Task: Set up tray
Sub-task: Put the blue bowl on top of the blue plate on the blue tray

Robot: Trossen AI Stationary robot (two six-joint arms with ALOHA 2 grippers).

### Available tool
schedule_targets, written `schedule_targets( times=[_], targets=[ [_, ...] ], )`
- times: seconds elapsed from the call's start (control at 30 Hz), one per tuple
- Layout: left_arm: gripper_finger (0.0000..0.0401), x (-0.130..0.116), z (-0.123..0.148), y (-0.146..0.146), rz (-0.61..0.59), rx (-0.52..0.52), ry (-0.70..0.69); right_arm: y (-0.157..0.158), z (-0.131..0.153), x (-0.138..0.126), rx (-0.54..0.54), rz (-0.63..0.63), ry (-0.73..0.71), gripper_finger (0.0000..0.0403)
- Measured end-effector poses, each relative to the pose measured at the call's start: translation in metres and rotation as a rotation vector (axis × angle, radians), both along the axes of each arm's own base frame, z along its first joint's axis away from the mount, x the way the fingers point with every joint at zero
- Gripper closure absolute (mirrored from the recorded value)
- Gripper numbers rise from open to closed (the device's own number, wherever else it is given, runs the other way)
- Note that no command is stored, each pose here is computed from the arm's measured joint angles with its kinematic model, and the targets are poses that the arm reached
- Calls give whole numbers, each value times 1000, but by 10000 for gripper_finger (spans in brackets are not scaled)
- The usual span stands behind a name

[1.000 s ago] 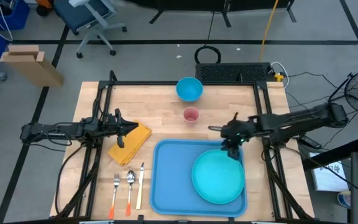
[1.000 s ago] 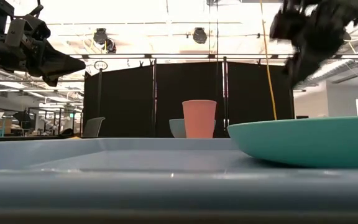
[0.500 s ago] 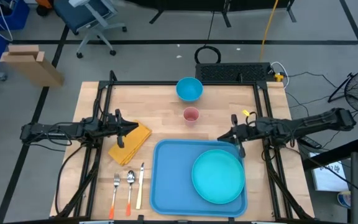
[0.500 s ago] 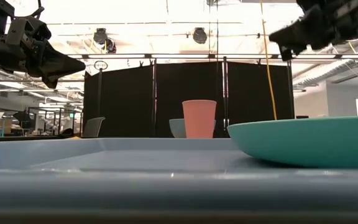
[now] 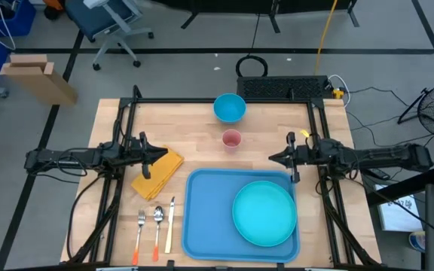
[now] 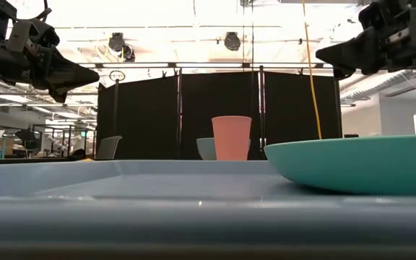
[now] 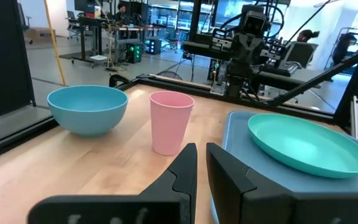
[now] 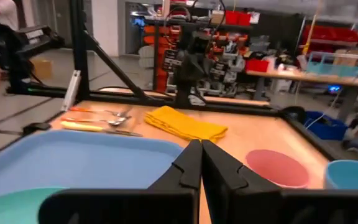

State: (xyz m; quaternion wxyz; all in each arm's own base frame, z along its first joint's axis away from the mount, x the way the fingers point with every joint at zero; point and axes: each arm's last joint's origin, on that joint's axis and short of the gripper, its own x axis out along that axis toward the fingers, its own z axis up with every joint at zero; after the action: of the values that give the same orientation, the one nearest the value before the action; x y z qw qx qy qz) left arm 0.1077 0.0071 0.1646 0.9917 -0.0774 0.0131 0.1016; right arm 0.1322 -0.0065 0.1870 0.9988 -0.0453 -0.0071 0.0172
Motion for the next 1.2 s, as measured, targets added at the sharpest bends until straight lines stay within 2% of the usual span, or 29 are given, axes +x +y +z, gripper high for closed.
schedule_targets(
  times=[0.13, 0.27, 0.33, 0.47, 0.57, 0.7, 0.8, 1.03, 1.2],
  targets=[
    [366, 0, 0, 2, 59, -13, -3, 0, -10, -5, -30, 0, -16, 403],
    [366, -1, -1, 5, 173, -204, -53, 0, -7, -8, -38, -4, -80, 403],
    [366, 0, 1, 6, 184, -228, -44, 0, -9, -9, -56, -11, -60, 403],
    [366, 6, 19, 12, 247, -288, -40, -2, -10, -9, -56, -29, -46, 403],
    [366, 20, 39, 19, 306, -263, 18, -4, -11, -9, -56, -37, -37, 403],
    [366, 52, 68, 42, 445, -162, 140, -6, -13, -9, -72, -54, -18, 403],
    [366, 84, 88, 73, 518, -141, 239, -7, -13, -9, -63, -64, -19, 403],
    [366, 172, 121, 162, 338, -136, 433, -7, -13, -9, -41, -65, -19, 403],
    [366, 225, 134, 209, 266, -90, 533, -7, -13, -9, -26, -65, -19, 403]
  ],
)
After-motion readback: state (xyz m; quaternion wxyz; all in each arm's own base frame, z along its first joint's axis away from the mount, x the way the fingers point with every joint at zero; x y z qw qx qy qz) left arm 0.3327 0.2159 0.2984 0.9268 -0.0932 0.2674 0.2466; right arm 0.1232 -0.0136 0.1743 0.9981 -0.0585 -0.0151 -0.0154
